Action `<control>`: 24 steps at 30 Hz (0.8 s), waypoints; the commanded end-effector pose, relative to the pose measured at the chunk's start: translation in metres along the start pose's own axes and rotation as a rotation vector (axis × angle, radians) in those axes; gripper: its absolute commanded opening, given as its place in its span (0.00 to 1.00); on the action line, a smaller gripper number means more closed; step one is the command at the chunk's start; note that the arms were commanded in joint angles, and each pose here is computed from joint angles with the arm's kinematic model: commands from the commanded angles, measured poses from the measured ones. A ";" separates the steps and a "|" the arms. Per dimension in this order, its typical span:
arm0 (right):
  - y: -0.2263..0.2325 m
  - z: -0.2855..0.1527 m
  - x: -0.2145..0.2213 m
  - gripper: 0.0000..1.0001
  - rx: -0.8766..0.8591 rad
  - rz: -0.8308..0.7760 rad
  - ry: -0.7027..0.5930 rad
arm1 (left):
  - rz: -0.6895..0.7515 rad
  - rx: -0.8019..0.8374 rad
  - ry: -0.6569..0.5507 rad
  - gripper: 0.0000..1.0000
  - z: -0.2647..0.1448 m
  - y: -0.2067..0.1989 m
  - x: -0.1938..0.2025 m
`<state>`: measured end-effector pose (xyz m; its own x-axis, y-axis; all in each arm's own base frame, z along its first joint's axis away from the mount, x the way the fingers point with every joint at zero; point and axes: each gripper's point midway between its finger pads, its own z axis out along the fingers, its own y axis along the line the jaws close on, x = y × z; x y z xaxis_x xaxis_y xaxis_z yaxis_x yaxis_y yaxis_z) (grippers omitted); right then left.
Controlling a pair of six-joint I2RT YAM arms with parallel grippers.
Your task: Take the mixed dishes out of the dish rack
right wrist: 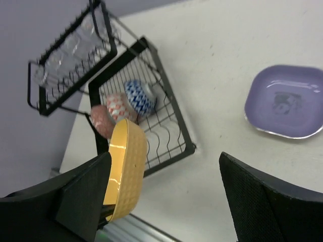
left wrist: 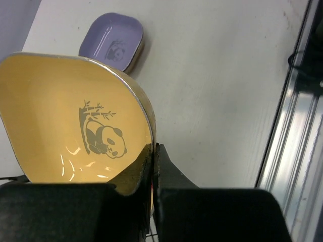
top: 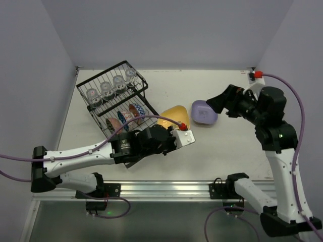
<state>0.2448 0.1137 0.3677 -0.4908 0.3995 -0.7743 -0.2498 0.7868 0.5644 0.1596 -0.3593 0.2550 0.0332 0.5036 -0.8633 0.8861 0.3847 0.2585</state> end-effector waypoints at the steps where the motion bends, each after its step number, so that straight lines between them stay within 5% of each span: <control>1: -0.006 0.011 0.046 0.89 0.088 -0.127 0.234 | 0.305 0.025 0.079 0.00 -0.025 0.007 0.019; 11: -0.004 0.049 0.109 0.81 0.189 -0.191 0.428 | 0.463 0.097 0.295 0.00 -0.004 -0.017 0.054; 24: -0.015 0.081 0.171 0.54 0.214 -0.172 0.547 | 0.421 0.033 0.260 0.00 0.013 -0.014 0.040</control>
<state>0.2222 0.2021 0.2042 -0.8460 -0.0372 -0.5318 -0.2371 0.9197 0.3129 0.1460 -0.3415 0.1866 0.2552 0.8188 -0.5142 0.8659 0.0431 0.4983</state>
